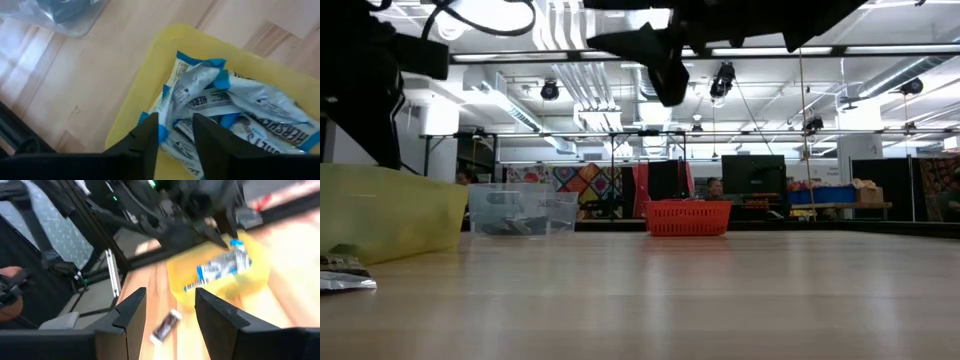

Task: Sort candy
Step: Put the brown candy into the transparent bin

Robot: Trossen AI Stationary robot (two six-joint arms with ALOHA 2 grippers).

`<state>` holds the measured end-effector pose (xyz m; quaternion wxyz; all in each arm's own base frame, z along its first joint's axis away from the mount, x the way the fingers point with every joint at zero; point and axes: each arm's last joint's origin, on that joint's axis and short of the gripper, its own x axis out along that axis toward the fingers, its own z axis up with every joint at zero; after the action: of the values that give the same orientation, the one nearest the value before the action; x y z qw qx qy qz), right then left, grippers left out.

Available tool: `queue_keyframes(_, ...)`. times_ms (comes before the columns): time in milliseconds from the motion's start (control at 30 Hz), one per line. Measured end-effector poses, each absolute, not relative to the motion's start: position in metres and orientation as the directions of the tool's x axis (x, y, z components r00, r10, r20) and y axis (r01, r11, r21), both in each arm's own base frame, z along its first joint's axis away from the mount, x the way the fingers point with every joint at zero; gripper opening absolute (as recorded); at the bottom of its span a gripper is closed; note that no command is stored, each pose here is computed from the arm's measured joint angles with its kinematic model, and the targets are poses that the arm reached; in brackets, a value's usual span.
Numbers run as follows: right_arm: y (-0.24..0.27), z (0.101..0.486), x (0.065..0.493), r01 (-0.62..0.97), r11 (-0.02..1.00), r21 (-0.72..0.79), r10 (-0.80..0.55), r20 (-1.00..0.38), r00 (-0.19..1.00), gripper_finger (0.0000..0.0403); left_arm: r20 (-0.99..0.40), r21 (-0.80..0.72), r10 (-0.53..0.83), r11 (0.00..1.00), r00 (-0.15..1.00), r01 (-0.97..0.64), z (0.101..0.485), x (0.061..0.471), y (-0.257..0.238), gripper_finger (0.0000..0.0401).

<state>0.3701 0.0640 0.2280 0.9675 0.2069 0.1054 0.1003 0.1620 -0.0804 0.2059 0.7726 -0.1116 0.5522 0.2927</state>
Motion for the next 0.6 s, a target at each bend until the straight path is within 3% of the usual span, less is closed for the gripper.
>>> queue_keyframes(167, 0.067, 0.223, 0.372, -0.071, 0.888, 0.455, 0.237, -0.319, 0.918, 0.0152, -0.917, 0.126, 0.3, 0.842, 0.262, -0.524, 0.223, 0.175, -0.091, 0.0135)
queue_keyframes(333, 0.072, 0.222, 0.37, 0.007, 0.912, 0.41, 0.216, -0.495, 0.841, 0.0144, -0.868, 0.07, 0.143, 0.983, 0.476, -0.168, 0.237, 0.199, -0.127, 0.0142)
queue_keyframes(433, 0.075, 0.221, 0.368, 0.01, 0.926, 0.378, 0.215, -0.548, 0.809, 0.0141, -0.812, 0.085, 0.041, 0.995, 0.582, 0.05, 0.239, 0.211, -0.152, 0.0142)
queue_keyframes(600, 0.085, 0.224, 0.363, -0.019, 0.94, 0.34, 0.238, -0.614, 0.752, 0.0145, -0.813, 0.144, 0.033, 0.979, 0.582, 0.144, 0.23, 0.228, -0.173, 0.0149)
